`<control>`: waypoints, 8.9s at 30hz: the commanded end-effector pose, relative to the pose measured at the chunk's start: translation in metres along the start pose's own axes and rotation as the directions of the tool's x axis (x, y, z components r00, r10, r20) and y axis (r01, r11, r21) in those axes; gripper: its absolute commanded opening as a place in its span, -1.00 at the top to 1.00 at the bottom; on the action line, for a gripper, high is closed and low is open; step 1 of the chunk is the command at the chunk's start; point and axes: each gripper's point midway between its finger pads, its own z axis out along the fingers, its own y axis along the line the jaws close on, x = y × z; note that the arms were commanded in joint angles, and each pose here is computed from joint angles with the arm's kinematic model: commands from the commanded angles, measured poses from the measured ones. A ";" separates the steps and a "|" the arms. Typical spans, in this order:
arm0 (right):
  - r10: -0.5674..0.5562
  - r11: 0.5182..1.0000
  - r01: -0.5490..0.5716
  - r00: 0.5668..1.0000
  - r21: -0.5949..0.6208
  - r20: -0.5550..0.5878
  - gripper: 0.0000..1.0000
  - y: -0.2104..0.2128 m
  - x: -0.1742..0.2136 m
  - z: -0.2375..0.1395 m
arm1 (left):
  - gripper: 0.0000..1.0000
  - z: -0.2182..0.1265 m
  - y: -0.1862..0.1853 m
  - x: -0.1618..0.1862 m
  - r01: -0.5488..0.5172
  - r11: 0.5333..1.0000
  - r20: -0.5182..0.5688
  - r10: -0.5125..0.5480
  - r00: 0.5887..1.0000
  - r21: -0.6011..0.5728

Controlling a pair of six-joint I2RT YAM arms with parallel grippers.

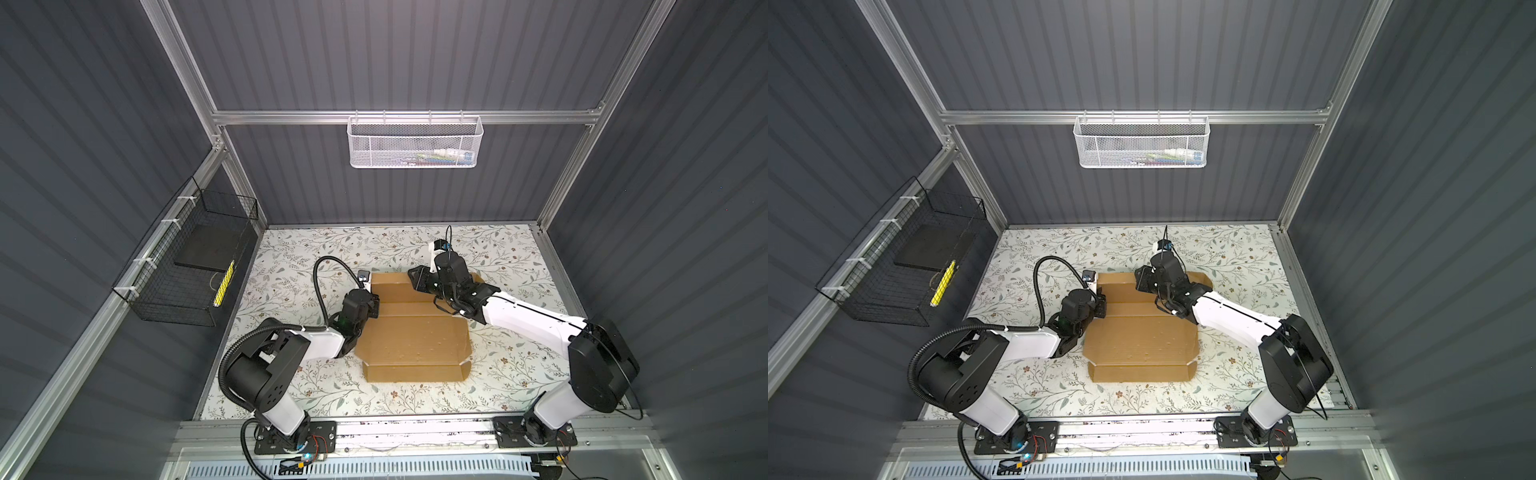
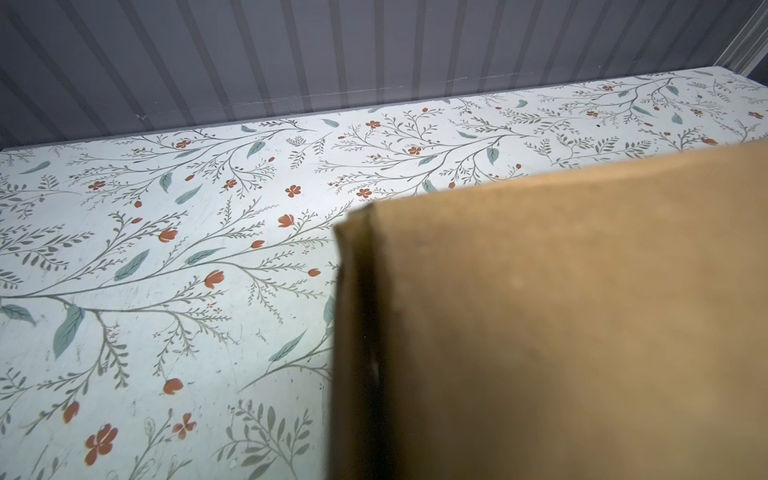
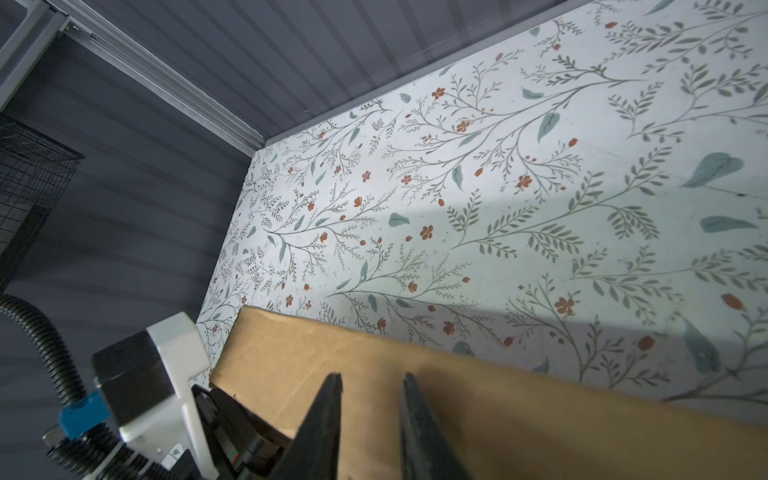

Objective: Fold the paper box

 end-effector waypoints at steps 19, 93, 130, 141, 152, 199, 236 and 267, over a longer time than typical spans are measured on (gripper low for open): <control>0.048 0.999 -0.047 0.998 0.025 -0.046 0.47 -0.019 0.025 0.010 | 0.47 0.009 0.005 0.009 0.013 0.999 -0.035 -0.015 0.999 -0.049; 0.043 0.998 -0.041 0.998 0.044 -0.044 0.48 -0.022 0.024 0.005 | 0.33 -0.038 0.021 -0.024 0.142 0.989 0.053 -0.139 0.989 -0.042; 0.040 0.998 -0.038 0.998 0.044 -0.055 0.46 -0.019 0.023 0.008 | 0.89 0.007 0.012 0.017 0.116 0.991 -0.031 -0.118 0.992 -0.074; -0.040 0.997 0.038 0.999 0.070 0.018 -0.04 -0.014 -0.014 -0.039 | 0.94 0.000 0.017 0.013 0.107 0.990 -0.046 -0.112 0.993 -0.092; -0.147 0.969 0.145 0.989 0.199 -0.001 -0.37 -0.043 -0.021 -0.107 | 0.98 -0.008 0.018 0.013 0.119 0.989 -0.040 -0.123 0.992 -0.084; -0.079 0.970 0.088 0.996 0.227 -0.046 -0.52 -0.100 -0.019 -0.068 | 1.00 -0.006 0.011 0.016 0.132 0.990 -0.054 -0.135 0.989 -0.049; -0.109 0.974 0.128 0.988 0.188 -0.108 -0.71 -0.119 0.044 -0.102 | 1.00 -0.004 0.017 0.014 0.126 0.987 -0.105 -0.136 0.985 -0.102; -0.172 0.926 0.215 0.972 0.312 -0.159 -0.77 -0.178 0.083 -0.047 | 1.00 0.002 0.013 0.011 0.105 0.989 -0.176 -0.122 0.977 -0.103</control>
